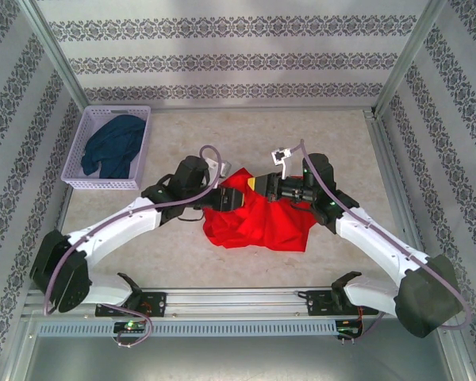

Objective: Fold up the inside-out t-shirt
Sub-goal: Adjust the T-shirt at the center of the table.

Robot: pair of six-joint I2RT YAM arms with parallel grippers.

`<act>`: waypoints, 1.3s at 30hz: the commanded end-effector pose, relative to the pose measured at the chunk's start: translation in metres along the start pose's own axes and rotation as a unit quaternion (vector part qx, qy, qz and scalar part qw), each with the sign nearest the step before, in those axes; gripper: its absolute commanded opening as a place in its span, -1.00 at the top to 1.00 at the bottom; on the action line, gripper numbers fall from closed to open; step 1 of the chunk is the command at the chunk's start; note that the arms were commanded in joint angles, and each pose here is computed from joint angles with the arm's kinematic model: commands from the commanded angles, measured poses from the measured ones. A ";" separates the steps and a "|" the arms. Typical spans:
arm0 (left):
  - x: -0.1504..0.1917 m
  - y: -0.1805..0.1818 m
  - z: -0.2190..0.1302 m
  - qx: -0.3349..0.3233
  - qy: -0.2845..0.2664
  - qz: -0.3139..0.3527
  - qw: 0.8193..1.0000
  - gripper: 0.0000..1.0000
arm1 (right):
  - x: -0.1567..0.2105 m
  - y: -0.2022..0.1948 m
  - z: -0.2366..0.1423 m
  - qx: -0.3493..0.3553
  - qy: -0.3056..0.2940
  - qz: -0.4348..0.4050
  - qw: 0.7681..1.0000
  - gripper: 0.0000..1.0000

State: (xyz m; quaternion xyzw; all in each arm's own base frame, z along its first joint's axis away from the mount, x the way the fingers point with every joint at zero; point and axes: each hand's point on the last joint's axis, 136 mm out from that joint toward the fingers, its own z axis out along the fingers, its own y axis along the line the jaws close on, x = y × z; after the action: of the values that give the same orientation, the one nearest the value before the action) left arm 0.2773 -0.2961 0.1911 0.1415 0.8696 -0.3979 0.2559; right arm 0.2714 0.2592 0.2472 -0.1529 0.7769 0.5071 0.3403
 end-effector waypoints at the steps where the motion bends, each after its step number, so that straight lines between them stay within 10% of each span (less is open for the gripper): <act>1: -0.028 -0.023 0.007 0.042 -0.030 0.003 0.999 -0.02 | -0.005 0.004 -0.008 -0.005 -0.017 -0.008 1.000 1.00; 14: -0.055 -0.029 0.003 0.085 -0.052 0.001 0.995 1.00 | -0.022 -0.004 -0.045 0.053 -0.045 -0.021 0.997 1.00; 23: -0.053 -0.048 -0.090 0.202 -0.032 -0.042 0.978 1.00 | -0.042 0.010 -0.080 0.158 -0.022 -0.134 0.978 1.00; 35: -0.054 -0.026 -0.101 0.115 -0.036 -0.050 0.991 1.00 | -0.023 0.037 -0.052 0.099 0.058 -0.140 0.984 1.00; 39: -0.054 -0.031 -0.101 0.113 -0.035 -0.049 0.992 1.00 | 0.028 0.049 -0.011 0.088 0.089 -0.220 0.967 0.42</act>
State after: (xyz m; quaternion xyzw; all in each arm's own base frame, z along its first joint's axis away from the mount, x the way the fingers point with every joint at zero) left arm 0.2774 -0.2401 0.2864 0.1096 0.8168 -0.5113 0.2437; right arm 0.2346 0.2480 0.2919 -0.2851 0.8027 0.3567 0.3835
